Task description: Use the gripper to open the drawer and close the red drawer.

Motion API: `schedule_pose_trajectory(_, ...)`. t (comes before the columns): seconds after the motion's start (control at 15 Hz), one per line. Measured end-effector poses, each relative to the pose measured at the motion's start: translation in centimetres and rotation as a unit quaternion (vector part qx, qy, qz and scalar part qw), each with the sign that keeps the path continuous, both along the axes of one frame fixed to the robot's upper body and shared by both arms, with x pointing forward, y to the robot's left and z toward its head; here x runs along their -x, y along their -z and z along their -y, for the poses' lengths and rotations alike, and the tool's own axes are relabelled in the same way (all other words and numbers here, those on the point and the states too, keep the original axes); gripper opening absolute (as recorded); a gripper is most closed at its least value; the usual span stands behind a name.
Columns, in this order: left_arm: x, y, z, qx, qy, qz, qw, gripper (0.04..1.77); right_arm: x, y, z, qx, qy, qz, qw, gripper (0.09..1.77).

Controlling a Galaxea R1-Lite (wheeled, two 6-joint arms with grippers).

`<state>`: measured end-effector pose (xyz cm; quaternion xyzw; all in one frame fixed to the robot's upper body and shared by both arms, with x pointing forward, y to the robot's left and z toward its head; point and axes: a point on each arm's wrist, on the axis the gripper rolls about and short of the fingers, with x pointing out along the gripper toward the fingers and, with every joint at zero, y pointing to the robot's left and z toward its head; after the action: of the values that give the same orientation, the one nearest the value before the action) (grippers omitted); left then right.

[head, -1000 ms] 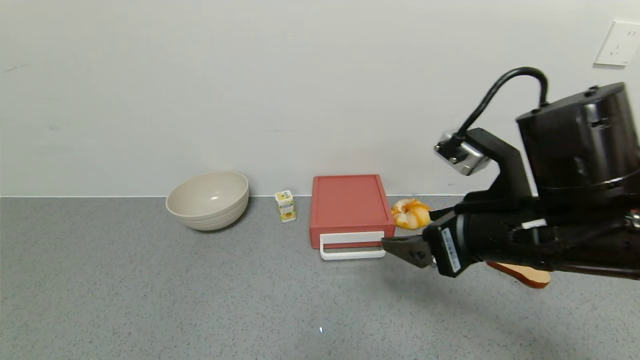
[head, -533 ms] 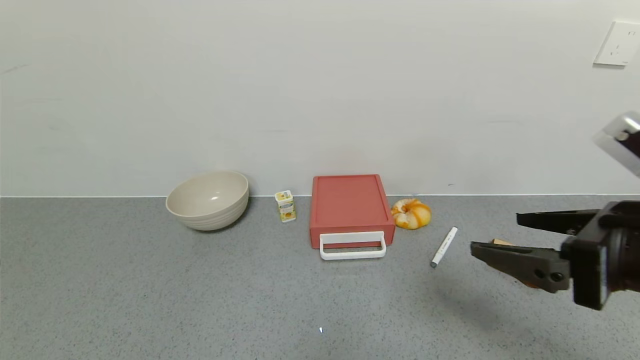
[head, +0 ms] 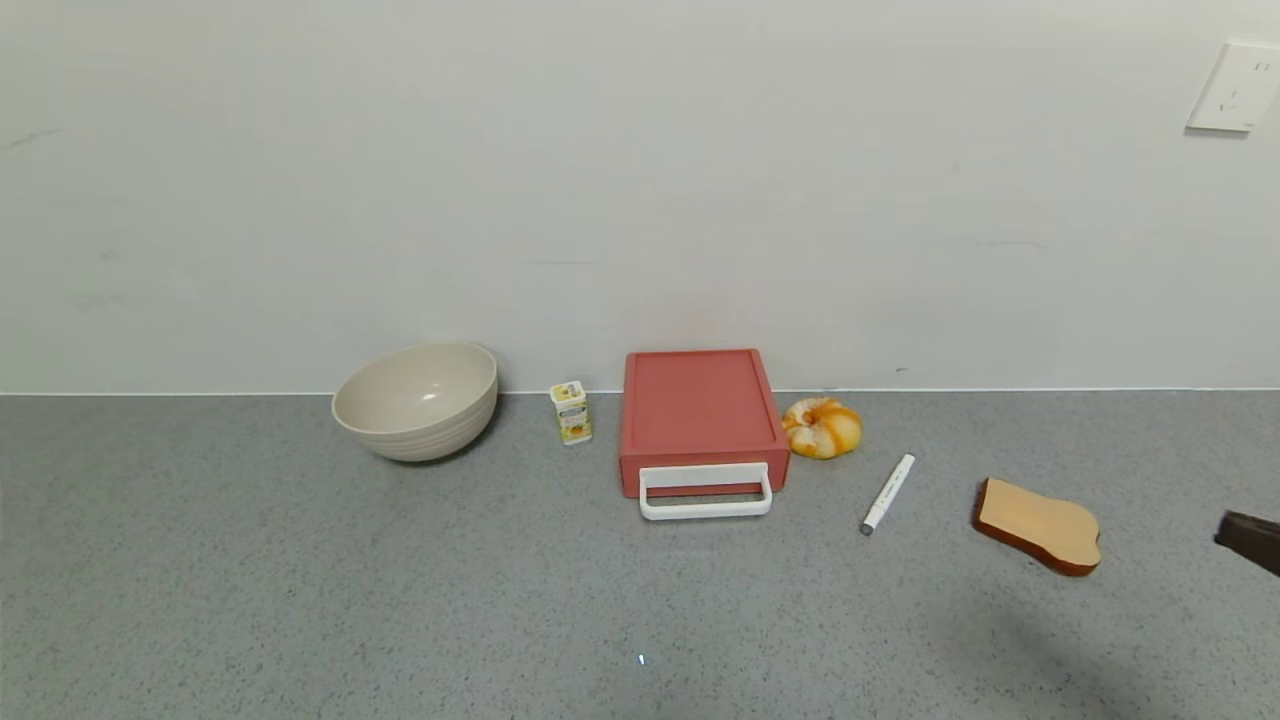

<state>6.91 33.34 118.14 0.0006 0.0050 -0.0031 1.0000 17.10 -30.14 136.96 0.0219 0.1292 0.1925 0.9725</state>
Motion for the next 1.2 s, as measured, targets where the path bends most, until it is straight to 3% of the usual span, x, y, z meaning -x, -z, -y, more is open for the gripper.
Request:
schedule_pose_trajectory(0.47,0.0,0.0,0.0,0.000,0.000,0.000,1.0000,1.72,5.3,1.9,3.2,-0.010,0.136,0.040,0.990,1.71)
schedule_pose_trajectory(0.73,0.0,0.0,0.0,0.000,0.000,0.000,1.0000,1.72,8.6,2.8,3.6,-0.012,0.215,0.066,0.974,1.71)
schedule_pose_trajectory(0.87,0.0,0.0,0.0,0.000,0.000,0.000,1.0000,1.72,10.4,3.4,3.5,-0.014,0.226,0.080,0.971,1.71)
schedule_pose_trajectory(1.2,0.0,0.0,0.0,0.000,0.000,0.000,1.0000,1.72,14.0,7.2,3.4,-0.023,0.181,0.113,0.977,1.71)
